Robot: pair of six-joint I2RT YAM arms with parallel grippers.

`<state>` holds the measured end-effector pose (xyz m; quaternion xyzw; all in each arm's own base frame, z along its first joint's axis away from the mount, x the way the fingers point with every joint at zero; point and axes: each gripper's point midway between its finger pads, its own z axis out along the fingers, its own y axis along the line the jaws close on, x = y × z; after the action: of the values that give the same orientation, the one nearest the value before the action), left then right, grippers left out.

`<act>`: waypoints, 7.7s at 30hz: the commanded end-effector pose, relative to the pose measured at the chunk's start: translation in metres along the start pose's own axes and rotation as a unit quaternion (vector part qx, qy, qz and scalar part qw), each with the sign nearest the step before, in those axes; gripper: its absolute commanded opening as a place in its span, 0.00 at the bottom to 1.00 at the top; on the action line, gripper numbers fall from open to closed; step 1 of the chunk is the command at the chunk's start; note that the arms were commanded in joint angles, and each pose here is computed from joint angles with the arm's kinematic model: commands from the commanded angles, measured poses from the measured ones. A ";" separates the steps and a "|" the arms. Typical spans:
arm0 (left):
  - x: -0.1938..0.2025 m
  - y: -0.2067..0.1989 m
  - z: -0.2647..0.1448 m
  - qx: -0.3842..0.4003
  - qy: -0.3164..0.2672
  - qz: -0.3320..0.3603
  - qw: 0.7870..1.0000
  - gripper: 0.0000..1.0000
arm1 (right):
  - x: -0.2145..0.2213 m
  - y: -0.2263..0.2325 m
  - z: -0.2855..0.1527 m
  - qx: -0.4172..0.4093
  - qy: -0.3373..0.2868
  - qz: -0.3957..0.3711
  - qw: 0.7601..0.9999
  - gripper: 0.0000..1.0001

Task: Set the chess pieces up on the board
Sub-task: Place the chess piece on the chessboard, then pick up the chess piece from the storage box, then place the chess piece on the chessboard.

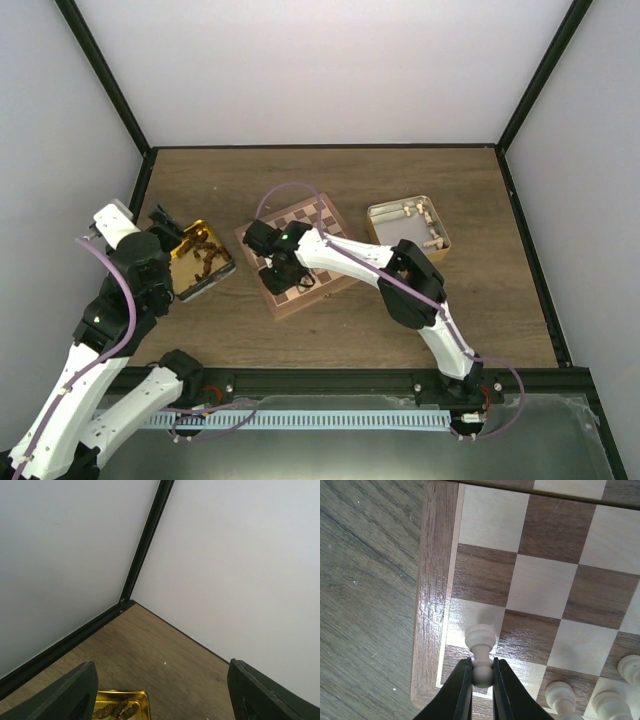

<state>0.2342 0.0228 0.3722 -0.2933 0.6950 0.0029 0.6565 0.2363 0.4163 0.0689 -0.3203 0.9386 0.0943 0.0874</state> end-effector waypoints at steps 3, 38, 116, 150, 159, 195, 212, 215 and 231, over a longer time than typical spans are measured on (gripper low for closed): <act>0.000 0.002 0.001 -0.006 -0.004 0.006 1.000 0.73 | -0.002 0.006 -0.004 0.003 0.007 -0.025 1.000 0.06; 0.011 -0.004 0.006 0.002 0.011 0.017 1.000 0.73 | -0.011 0.016 0.001 -0.013 0.003 -0.045 0.999 0.21; 0.097 -0.107 0.020 0.213 0.157 0.058 0.963 0.81 | 0.020 -0.439 -0.019 0.175 -0.216 0.355 0.893 0.39; 0.177 -0.184 -0.024 0.404 0.354 -0.030 0.843 0.85 | -0.009 -0.264 -0.142 -0.130 -0.360 0.180 0.906 0.07; 0.190 -0.219 -0.054 0.476 0.446 -0.094 0.752 0.92 | -0.008 -0.121 -0.198 -0.288 -0.416 -0.071 0.860 0.08; 0.235 -0.215 -0.050 0.413 0.538 -0.196 0.708 0.15 | -0.028 -0.058 -0.206 -0.321 -0.403 -0.157 0.842 0.12; 0.178 -0.225 -0.057 0.467 0.464 -0.261 0.706 0.13 | 0.006 -0.040 -0.257 -0.518 -0.426 0.020 0.742 0.51; 0.177 -0.224 -0.058 0.467 0.465 -0.265 0.704 0.13 | 0.000 -0.040 -0.257 -0.515 -0.427 0.042 0.742 0.51; 0.182 -0.223 -0.058 0.464 0.472 -0.266 0.701 0.13 | -0.030 -0.049 -0.246 -0.523 -0.416 0.113 0.735 0.36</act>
<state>0.2823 -0.2576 0.2948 -0.0958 0.7268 -0.6263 0.2651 0.2572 0.3331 0.2822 -0.1364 0.6633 0.6890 0.2583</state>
